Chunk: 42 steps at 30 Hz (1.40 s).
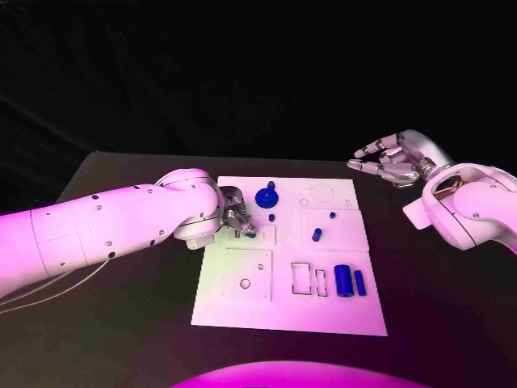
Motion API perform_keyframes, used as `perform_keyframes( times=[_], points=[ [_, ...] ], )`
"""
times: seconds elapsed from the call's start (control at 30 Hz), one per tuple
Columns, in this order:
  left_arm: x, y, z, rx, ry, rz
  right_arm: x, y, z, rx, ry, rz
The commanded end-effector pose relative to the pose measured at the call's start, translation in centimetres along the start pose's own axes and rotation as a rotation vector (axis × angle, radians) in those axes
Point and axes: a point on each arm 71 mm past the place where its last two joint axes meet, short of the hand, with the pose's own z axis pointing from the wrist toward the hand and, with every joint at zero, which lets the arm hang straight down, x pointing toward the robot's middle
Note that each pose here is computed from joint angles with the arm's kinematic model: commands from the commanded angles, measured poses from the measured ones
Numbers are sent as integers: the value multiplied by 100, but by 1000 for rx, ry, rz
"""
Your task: Assemble the parts on the task board
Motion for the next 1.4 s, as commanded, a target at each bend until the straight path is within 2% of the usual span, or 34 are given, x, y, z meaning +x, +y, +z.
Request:
perform_keyframes(
  times=[0.03,0.37,0.8,1.4],
  points=[
    [55,-17,8,-13,44,33,6,7,-6,-12,8,-9],
    [74,-97,39,-12,52,58,-6,4,-13,-12,-1,-8],
    [68,-121,73,-21,50,68,-8,3,-14,-12,-1,-8],
    [1,-13,34,-36,12,49,-19,-4,-14,-14,-6,-9]
  ],
)
